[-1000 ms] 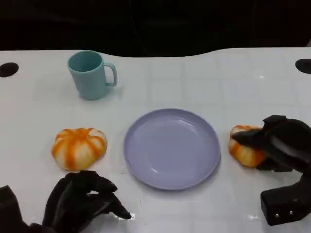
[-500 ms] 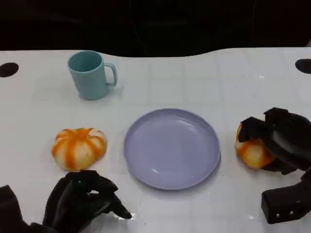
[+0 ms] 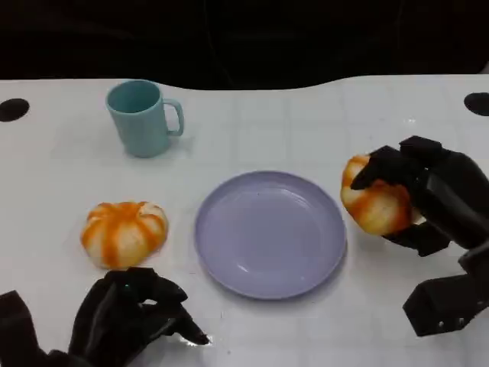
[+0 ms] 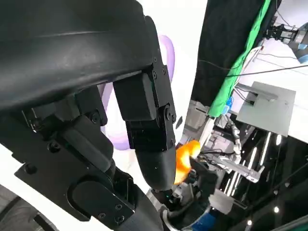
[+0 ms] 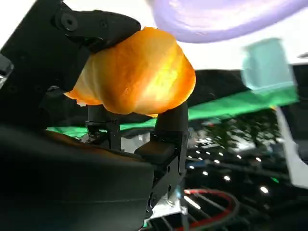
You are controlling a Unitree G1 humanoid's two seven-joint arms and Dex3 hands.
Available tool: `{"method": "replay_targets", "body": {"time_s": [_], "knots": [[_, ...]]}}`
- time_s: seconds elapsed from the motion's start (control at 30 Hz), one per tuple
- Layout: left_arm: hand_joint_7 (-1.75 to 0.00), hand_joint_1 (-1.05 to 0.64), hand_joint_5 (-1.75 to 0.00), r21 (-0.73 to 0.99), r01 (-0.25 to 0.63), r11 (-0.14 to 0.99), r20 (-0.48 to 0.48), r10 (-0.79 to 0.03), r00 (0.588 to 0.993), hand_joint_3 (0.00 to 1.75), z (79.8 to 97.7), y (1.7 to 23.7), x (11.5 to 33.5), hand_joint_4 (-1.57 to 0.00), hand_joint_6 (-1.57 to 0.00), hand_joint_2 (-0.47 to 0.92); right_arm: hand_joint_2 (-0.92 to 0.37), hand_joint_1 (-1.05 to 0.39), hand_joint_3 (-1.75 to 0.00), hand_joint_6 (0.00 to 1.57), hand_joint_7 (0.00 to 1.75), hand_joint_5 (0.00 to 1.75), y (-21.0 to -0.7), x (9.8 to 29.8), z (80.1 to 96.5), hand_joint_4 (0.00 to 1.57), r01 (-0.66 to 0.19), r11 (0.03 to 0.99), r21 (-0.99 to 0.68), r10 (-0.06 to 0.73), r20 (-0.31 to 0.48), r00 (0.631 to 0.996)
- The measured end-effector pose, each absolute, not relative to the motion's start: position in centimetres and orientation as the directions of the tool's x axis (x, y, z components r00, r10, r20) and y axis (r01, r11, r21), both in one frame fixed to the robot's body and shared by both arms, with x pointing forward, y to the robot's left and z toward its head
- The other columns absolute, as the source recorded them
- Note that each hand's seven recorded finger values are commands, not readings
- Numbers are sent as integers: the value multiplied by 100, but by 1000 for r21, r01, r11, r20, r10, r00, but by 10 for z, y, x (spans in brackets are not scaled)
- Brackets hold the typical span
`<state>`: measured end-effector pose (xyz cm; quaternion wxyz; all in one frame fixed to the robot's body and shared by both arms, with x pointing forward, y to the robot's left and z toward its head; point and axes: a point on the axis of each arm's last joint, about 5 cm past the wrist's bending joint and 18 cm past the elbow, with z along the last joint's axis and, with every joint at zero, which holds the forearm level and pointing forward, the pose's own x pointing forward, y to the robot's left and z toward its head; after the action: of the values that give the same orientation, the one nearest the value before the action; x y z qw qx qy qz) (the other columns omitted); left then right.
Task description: Grasp the bread from the table and place it into the plate.
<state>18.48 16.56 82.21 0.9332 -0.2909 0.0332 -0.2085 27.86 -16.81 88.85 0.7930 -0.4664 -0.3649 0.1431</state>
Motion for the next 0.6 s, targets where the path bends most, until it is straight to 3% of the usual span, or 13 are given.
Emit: {"method": "replay_targets", "body": {"time_s": [0.2, 0.3, 0.5, 0.6], "knots": [[-29, -103, -51, -557, 369, 744, 59, -408, 911, 0, 822, 166, 185, -157, -157, 57, -25, -2, -140, 74, 173, 175, -148, 277, 896, 96, 55, 579, -813, 599, 470, 648], [-29, -104, -52, -557, 369, 744, 59, -408, 911, 1, 822, 166, 185, -157, -157, 58, -24, -1, -137, 81, 162, 175, -137, 277, 900, 98, 19, 587, -809, 622, 466, 629], [-28, -103, -51, -556, 370, 745, 59, -408, 911, 0, 822, 166, 185, -157, -157, 57, -26, -2, -126, 82, 168, 175, -113, 276, 898, 100, -28, 586, -810, 653, 452, 608], [-29, -103, -51, -555, 369, 745, 59, -408, 911, 0, 822, 166, 185, -157, -157, 57, -23, 8, -124, 80, 171, 175, -103, 277, 896, 100, -44, 578, -815, 665, 439, 605]]}}
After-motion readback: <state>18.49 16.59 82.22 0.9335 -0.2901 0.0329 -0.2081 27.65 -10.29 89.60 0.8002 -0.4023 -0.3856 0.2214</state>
